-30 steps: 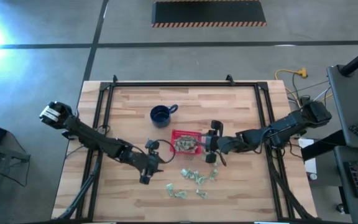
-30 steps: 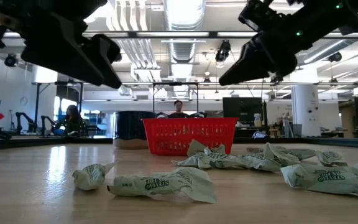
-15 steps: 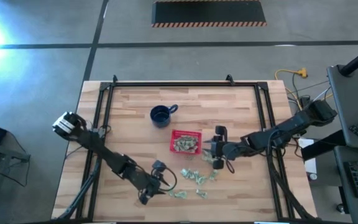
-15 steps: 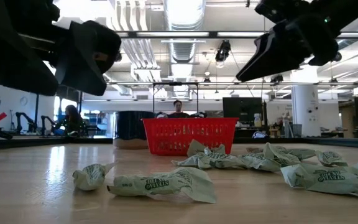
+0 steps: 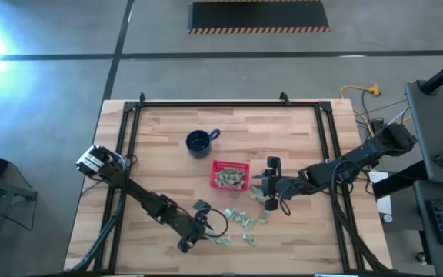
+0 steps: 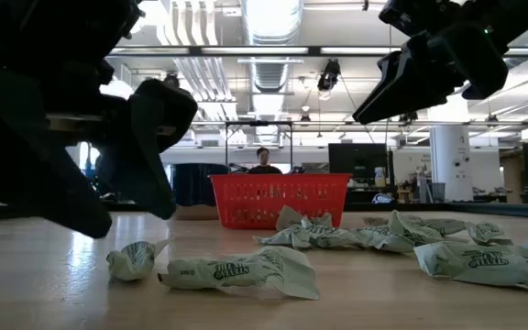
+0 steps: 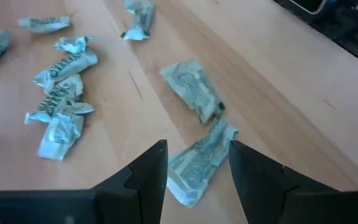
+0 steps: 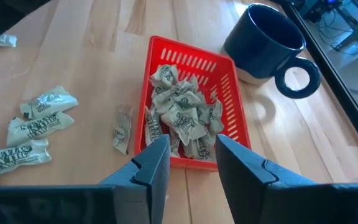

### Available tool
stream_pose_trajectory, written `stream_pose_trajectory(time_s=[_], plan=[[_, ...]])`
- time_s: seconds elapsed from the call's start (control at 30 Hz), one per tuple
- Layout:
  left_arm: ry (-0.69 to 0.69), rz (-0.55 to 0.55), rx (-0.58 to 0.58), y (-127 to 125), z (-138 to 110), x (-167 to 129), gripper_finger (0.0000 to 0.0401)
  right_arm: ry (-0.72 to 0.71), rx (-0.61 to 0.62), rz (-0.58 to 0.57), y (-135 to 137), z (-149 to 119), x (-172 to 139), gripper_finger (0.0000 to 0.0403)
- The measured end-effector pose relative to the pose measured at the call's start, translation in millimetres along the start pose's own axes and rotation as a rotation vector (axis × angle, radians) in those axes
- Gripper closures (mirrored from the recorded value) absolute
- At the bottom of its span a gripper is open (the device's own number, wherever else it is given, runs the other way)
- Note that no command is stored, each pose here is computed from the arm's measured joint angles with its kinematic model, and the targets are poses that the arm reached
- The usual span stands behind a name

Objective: Pick and place Stevia / Truvia into bins
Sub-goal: Put the white stevia packet into the red basket

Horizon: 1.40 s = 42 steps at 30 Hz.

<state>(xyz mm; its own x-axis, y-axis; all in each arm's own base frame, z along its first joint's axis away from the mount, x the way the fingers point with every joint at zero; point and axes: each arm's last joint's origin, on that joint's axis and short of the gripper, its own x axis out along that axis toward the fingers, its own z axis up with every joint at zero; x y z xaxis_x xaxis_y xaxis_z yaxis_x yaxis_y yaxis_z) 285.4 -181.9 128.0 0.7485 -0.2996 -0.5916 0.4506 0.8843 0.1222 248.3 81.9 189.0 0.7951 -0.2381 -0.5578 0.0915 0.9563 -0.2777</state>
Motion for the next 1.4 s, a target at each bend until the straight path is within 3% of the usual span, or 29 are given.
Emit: stream_pose_trajectory(time_s=[0.43, 0.57, 0.77, 0.97, 1.23, 1.4], plan=[[0.045, 0.006, -0.036, 6.6, -10.1, 8.8, 0.0255, 0.0, 0.0, 0.0, 0.0, 0.0, 0.0, 0.0289], [0.049, 0.003, -0.037, 7.3, -10.5, 8.9, 0.0294, 0.002, 0.0, 0.0, 0.0, -0.2, 0.0, 0.0292], [0.054, 0.008, -0.028, 8.2, -11.0, 8.9, 0.0384, 0.02, 0.008, -0.002, -0.2, -2.1, 0.0, 0.0293], [0.057, 0.015, -0.01, 9.8, -5.8, 1.1, 0.0398, 0.038, 0.008, -0.004, -0.3, -4.1, 0.0, 0.0296], [0.03, 0.341, 0.042, 25.6, 18.5, -34.8, 0.04, 0.067, 0.019, -0.009, -0.7, -7.3, -0.2, 0.0302], [0.01, 0.565, 0.078, 49.6, 31.2, -53.2, 0.0401, 0.082, 0.035, -0.012, -0.9, -8.8, -0.3, 0.0309]])
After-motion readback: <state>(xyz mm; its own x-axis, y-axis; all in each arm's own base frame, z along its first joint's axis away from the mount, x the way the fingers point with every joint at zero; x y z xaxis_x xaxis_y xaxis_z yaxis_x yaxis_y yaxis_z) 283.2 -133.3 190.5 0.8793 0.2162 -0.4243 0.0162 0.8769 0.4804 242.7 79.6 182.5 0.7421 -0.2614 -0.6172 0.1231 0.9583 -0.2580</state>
